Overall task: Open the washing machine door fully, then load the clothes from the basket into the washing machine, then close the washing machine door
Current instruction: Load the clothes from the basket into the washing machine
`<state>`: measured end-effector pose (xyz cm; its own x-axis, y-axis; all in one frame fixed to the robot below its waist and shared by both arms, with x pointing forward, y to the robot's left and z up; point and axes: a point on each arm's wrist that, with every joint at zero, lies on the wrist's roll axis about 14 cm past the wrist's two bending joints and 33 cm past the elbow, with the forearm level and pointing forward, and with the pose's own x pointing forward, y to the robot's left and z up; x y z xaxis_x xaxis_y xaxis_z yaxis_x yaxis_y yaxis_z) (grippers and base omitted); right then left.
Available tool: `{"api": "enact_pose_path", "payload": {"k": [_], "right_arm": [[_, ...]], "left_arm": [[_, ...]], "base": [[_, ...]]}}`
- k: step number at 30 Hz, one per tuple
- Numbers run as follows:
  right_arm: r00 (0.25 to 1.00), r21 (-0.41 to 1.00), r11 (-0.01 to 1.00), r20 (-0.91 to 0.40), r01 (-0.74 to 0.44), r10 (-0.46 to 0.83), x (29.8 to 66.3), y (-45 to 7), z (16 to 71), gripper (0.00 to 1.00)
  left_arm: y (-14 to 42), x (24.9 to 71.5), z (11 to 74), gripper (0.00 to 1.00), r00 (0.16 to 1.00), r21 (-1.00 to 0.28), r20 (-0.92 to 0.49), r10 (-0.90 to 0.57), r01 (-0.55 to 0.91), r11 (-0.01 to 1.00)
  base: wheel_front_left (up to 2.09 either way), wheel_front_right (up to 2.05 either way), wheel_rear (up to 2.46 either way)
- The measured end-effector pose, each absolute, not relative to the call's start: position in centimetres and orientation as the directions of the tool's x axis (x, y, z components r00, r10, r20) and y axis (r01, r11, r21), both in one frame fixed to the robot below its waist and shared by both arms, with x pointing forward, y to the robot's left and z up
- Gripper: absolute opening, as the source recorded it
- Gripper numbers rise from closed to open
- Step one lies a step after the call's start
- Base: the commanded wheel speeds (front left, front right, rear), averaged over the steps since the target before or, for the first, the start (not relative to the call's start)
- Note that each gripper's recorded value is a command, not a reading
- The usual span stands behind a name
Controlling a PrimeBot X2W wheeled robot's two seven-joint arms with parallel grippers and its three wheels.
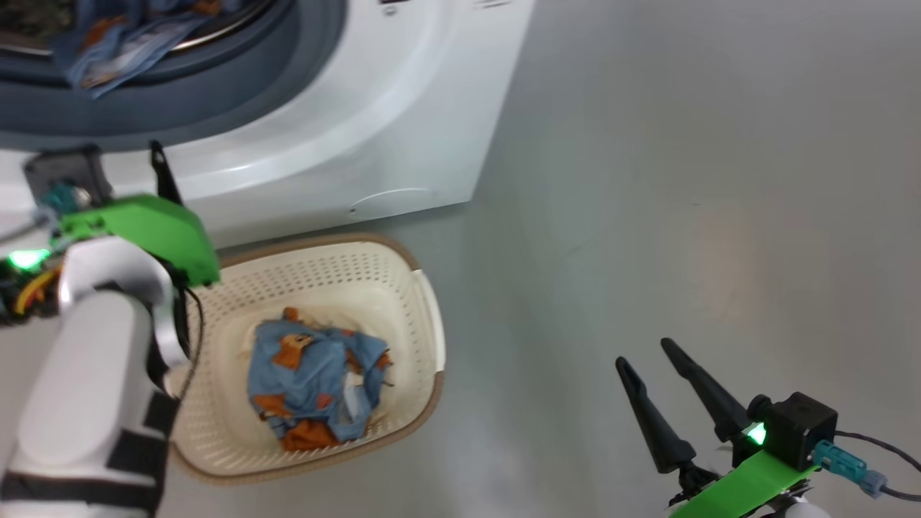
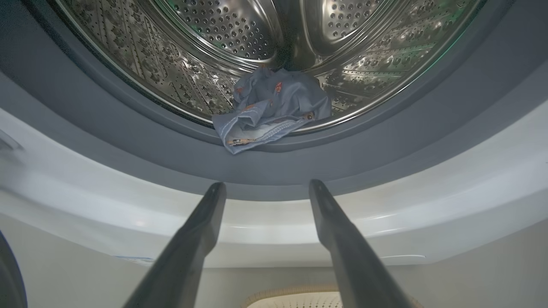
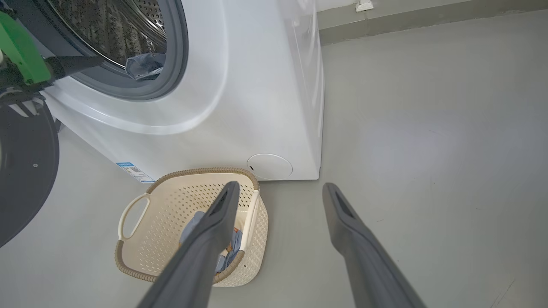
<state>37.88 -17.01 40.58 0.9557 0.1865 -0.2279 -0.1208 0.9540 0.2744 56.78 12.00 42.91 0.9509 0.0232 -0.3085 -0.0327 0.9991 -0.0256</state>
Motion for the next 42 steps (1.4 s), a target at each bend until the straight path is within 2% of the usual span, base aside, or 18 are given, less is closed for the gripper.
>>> {"api": "enact_pose_path", "payload": {"k": [8,13,23,35,42], "right_arm": [[0.958,0.264,0.961,-0.244,-0.080,0.147,36.0,-18.2,40.9,1.00],[0.954,0.243,0.968,-0.268,-0.066,0.132,34.6,-19.1,40.7,1.00],[0.937,0.239,0.970,-0.325,-0.048,0.127,33.1,-19.5,39.4,1.00],[0.922,0.243,0.969,-0.365,-0.042,0.132,33.9,-19.7,37.9,1.00],[0.912,0.235,0.972,-0.392,-0.027,0.121,34.2,-20.2,37.0,1.00]], "left_arm": [[11.5,59.0,40.7,1.00,0.915,0.038,-0.403,0.011,0.004,0.999],[10.0,60.9,42.2,1.00,0.923,0.084,-0.384,-0.024,0.061,0.995],[10.3,63.2,42.2,1.00,0.931,0.169,-0.364,-0.016,0.083,0.982],[11.2,65.7,41.0,1.00,0.939,0.193,-0.344,0.010,0.060,0.979],[12.2,66.0,38.6,1.00,0.925,0.209,-0.378,0.040,0.043,0.977]], "base": [[0.00,0.00,0.00],[0.00,0.00,0.00],[0.00,0.00,0.00],[0.00,0.00,0.00],[0.00,0.00,0.00]]}}
